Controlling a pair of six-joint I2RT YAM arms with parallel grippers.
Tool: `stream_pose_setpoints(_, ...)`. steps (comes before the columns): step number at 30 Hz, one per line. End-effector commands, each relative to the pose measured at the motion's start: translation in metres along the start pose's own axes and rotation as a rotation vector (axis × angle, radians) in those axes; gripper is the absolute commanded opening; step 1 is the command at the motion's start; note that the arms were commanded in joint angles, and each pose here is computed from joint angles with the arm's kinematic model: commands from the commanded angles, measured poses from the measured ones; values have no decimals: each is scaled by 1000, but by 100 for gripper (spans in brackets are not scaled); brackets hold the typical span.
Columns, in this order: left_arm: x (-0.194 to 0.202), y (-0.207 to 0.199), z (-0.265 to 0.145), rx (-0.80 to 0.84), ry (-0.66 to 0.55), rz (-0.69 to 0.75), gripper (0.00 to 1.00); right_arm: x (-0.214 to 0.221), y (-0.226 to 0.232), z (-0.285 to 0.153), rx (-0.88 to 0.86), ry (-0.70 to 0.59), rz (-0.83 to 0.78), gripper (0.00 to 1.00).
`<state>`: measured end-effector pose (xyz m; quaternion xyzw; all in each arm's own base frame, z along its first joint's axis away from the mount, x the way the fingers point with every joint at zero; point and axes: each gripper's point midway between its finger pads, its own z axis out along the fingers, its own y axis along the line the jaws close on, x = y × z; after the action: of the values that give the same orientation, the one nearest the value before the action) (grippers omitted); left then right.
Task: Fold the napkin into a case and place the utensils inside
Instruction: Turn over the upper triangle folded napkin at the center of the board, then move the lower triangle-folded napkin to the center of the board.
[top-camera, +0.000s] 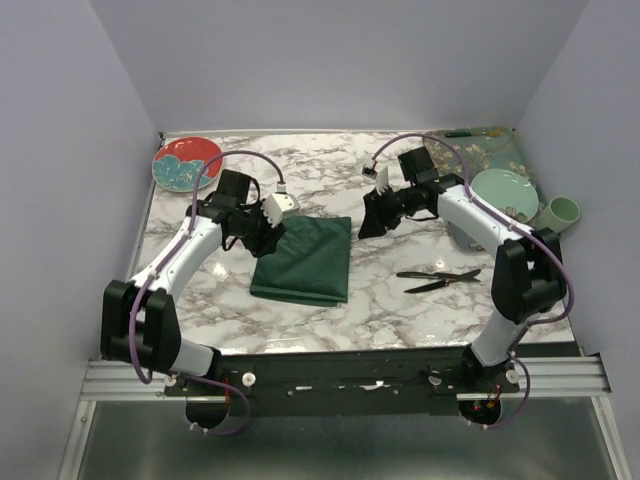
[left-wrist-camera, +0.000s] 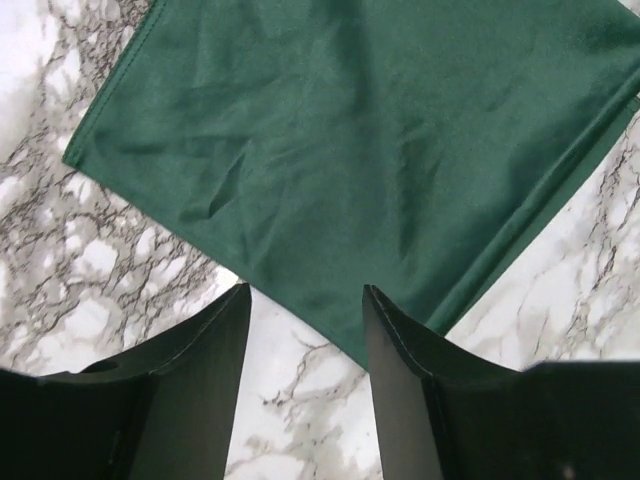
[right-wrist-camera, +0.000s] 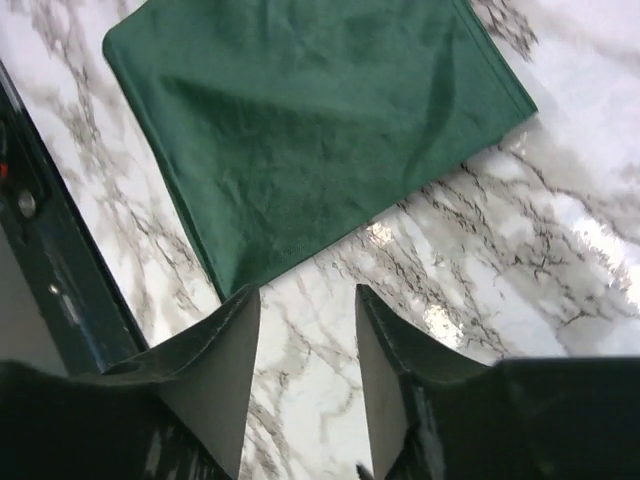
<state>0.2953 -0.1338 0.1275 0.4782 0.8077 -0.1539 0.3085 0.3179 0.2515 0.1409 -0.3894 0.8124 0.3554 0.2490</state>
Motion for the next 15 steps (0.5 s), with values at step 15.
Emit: stream_pose_setpoints(15,53,-70,40,292,123,458,45,51,-8,45,-51,82,597,43)
